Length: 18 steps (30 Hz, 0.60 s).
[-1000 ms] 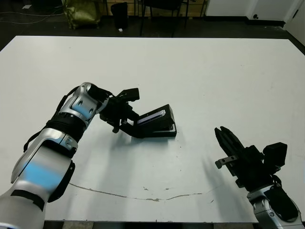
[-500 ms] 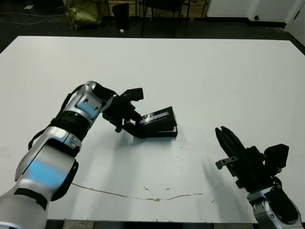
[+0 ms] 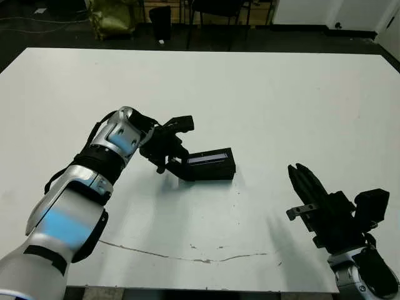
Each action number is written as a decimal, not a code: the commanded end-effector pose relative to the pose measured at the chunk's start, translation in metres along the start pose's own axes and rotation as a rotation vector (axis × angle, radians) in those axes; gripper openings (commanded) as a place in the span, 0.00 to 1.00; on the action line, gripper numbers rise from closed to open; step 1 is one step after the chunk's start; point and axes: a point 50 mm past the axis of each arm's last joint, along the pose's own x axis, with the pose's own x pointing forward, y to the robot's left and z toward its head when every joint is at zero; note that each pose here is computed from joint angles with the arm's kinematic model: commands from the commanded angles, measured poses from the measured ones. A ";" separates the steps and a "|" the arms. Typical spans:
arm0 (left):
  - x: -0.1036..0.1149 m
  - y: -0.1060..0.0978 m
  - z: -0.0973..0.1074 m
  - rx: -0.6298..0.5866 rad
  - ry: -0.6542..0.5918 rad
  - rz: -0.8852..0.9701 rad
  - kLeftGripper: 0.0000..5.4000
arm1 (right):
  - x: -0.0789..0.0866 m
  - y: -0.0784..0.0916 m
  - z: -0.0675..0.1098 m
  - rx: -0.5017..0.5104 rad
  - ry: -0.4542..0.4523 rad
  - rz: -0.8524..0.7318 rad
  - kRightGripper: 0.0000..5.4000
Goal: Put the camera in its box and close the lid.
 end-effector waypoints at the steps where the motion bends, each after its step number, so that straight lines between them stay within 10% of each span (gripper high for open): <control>1: 0.033 -0.011 0.003 -0.006 0.003 -0.053 0.41 | -0.003 0.002 -0.002 0.009 0.026 -0.014 0.00; 11: 0.041 -0.015 0.009 0.010 0.032 -0.048 0.41 | -0.005 0.002 -0.003 -0.006 0.007 -0.018 0.00; 18: 0.045 -0.020 0.012 0.135 0.027 -0.042 0.70 | -0.005 0.004 -0.003 -0.007 0.013 -0.017 0.00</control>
